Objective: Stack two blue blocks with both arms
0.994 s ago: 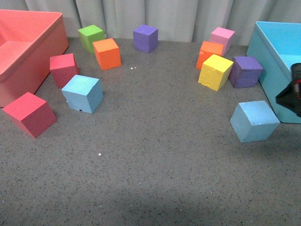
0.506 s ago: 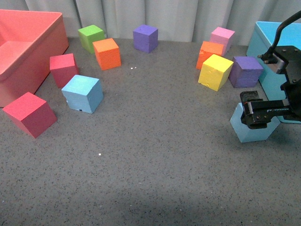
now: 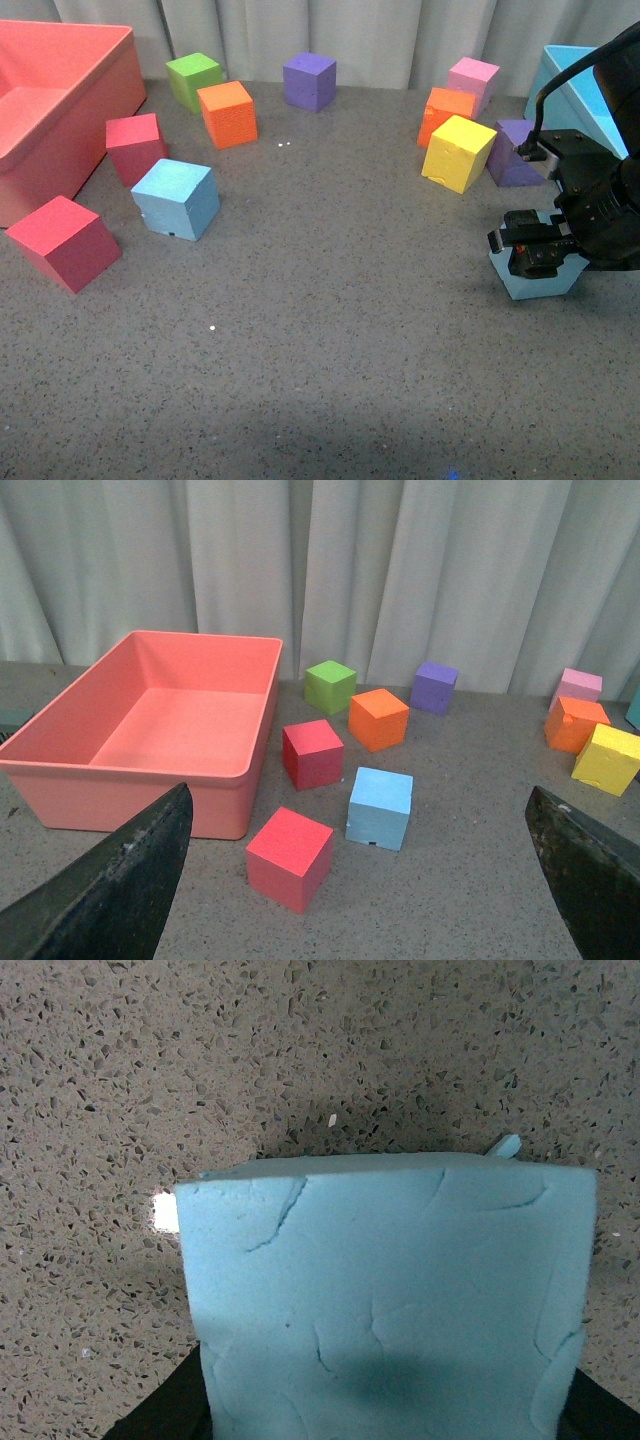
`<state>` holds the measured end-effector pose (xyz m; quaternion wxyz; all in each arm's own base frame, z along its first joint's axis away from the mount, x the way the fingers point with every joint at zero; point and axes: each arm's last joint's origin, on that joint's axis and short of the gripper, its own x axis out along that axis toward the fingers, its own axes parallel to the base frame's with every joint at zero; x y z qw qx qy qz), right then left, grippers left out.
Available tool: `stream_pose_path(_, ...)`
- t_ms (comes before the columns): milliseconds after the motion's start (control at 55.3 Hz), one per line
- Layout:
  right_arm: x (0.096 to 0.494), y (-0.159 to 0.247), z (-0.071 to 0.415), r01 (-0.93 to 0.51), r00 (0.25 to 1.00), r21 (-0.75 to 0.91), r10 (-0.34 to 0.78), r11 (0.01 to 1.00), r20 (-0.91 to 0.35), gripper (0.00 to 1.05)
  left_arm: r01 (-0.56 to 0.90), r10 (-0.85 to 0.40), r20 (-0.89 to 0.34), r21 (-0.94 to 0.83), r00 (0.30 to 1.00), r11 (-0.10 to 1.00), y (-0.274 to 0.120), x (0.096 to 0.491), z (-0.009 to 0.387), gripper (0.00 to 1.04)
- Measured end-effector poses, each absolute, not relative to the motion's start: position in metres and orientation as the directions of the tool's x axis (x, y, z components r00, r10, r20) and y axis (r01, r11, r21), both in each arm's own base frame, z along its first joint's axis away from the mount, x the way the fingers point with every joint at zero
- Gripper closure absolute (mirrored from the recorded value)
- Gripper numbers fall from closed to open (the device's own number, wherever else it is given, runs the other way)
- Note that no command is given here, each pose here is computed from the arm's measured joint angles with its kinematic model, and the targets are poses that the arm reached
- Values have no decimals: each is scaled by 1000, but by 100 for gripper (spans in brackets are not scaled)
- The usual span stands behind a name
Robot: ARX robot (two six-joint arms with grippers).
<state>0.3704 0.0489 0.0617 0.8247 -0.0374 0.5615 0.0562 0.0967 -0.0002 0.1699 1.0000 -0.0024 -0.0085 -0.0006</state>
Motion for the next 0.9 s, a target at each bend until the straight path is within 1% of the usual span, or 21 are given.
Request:
stream_pose_path(54,369,52,62,-130,362,0,47,992,-931,57,1,-1,17,-5,1000,1000,0,97,170,7)
stream_pose_path(235,365,65,77,-116,387,54,95,992,-917,58,1,-1,17,-5,1000,1000,0,97,170,7)
stream_pose_path(362,365,88,90,-112,403,105,142,988,-904,59,1,-1,17,-5,1000,1000,0,97,170,7)
stream_pose_path(542,371,128,92,-111,387,167,197,980,-901,59,1,-1,17,-5,1000,1000,0,97,170,7)
stream_pose_path(705,379,158,88,-90,367,172,193,981,-910,59,1,-1,17,-5,1000,1000,0,97,170,7)
stream_pose_path(904,384,182,77,-72,328,180,194,981,-925,59,1,-1,17,-5,1000,1000,0,97,170,7)
